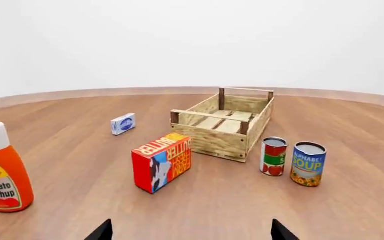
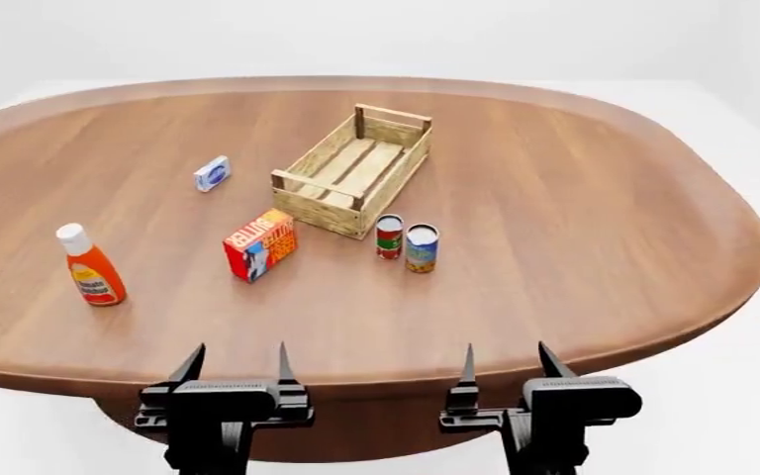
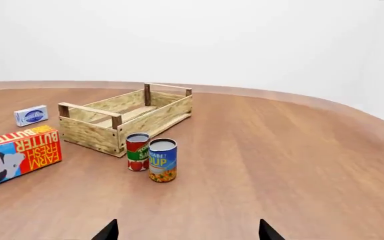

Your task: Pick up the ketchup, and put it in the wooden tray.

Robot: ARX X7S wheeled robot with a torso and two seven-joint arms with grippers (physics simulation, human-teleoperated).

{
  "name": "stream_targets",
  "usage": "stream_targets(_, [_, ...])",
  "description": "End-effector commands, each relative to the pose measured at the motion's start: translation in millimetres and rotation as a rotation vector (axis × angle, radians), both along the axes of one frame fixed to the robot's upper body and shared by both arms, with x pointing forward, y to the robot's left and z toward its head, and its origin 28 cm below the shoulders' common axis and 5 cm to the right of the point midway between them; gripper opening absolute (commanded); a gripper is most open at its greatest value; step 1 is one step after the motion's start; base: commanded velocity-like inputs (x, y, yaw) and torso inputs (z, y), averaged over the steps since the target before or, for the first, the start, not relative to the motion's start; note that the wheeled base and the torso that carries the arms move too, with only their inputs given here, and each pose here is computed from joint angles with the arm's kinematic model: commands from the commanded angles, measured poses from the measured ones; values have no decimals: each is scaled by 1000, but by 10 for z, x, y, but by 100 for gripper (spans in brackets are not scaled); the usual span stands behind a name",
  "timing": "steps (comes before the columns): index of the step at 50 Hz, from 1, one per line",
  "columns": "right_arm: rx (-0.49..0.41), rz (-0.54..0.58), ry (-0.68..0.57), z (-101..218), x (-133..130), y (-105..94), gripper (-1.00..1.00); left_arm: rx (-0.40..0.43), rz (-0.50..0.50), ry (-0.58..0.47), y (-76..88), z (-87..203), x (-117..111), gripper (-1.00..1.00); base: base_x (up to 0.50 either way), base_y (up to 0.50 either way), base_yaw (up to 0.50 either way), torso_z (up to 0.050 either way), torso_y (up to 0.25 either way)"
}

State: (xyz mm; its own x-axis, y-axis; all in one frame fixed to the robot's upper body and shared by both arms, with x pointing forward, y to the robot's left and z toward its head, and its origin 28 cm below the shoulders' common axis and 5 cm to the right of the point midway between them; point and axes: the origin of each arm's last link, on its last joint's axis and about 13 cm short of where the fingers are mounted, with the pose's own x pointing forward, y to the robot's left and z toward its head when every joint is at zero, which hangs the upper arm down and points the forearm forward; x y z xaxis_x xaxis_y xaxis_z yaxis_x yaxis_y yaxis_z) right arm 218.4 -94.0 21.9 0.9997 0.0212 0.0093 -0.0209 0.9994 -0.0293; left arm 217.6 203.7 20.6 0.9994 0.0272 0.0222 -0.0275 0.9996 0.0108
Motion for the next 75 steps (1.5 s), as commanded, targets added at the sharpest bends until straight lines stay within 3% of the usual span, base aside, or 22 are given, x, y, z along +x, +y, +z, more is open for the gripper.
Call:
stream_targets(1, [-20,8,2,45,18,-23,100,1,9,-14,6,46,67,100,0,-500,0,0,0])
stream_targets(15, [-53,77,-5,308,138,-85,100,-3,35,-97,121,426,380,100,0,-464,0,0,0])
stream_targets(35, [-75,192,-1,805,439,-81,100,8,43,-182,304,1111,794,100,43,0,0,0,0])
stream_targets(62, [-52,219,-24,902,585,-9,100,-6,38,-125,423,1035,780,100,432,0,0,0,0])
stream_targets(75, [-102,231,-58,995,597,-6,100,-14,43,-131,447,1045,743,100,22,0,0,0,0])
